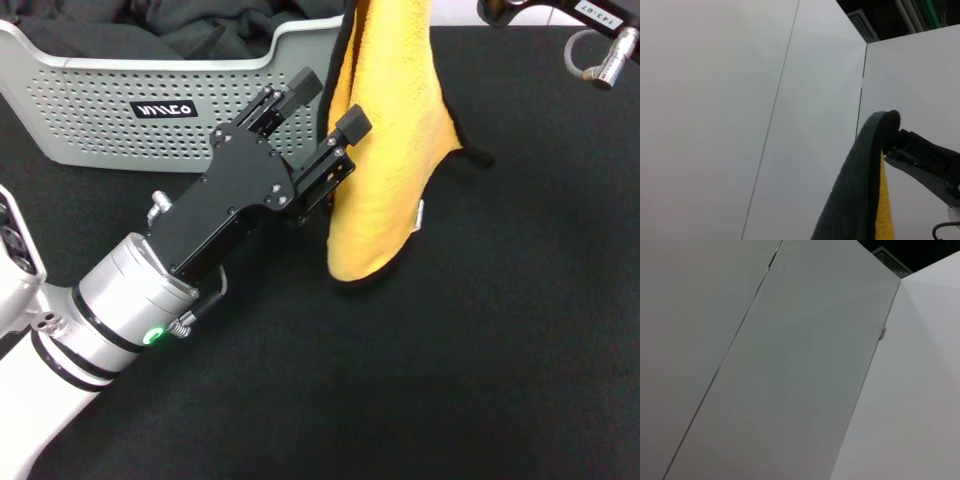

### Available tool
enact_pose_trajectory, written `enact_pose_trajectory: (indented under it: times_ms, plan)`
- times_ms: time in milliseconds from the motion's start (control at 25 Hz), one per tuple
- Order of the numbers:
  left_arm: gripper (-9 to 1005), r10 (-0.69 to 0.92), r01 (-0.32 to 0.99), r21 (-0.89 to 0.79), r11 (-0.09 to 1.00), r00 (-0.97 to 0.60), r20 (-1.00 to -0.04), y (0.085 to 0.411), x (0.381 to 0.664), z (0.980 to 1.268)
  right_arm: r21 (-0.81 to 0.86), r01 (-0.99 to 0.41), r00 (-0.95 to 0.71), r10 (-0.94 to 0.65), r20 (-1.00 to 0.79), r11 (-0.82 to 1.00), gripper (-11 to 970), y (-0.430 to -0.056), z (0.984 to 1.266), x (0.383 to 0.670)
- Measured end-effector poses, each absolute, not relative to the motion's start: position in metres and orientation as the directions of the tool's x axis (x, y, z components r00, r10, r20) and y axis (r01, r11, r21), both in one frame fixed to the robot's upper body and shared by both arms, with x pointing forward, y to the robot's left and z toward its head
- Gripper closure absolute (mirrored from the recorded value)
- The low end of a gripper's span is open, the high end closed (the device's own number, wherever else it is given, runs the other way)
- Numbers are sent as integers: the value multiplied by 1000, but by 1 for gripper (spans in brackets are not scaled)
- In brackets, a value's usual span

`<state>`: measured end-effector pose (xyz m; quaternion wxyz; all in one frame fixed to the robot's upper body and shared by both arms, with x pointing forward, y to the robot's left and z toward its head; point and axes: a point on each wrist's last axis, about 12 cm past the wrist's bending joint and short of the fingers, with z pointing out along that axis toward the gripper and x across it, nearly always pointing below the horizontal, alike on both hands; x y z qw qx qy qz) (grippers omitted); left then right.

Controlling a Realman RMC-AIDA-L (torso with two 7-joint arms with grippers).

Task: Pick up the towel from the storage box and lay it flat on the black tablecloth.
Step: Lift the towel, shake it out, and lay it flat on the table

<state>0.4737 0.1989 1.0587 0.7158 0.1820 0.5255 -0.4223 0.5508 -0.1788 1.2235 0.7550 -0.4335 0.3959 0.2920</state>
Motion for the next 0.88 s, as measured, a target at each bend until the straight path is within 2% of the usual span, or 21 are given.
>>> enact_pose_trajectory:
  times_ms: [880]
  plan:
    - [353, -365, 743, -190, 642, 77, -928, 208, 473, 1048, -427, -782, 531, 126, -838, 454, 933, -186, 1227, 543]
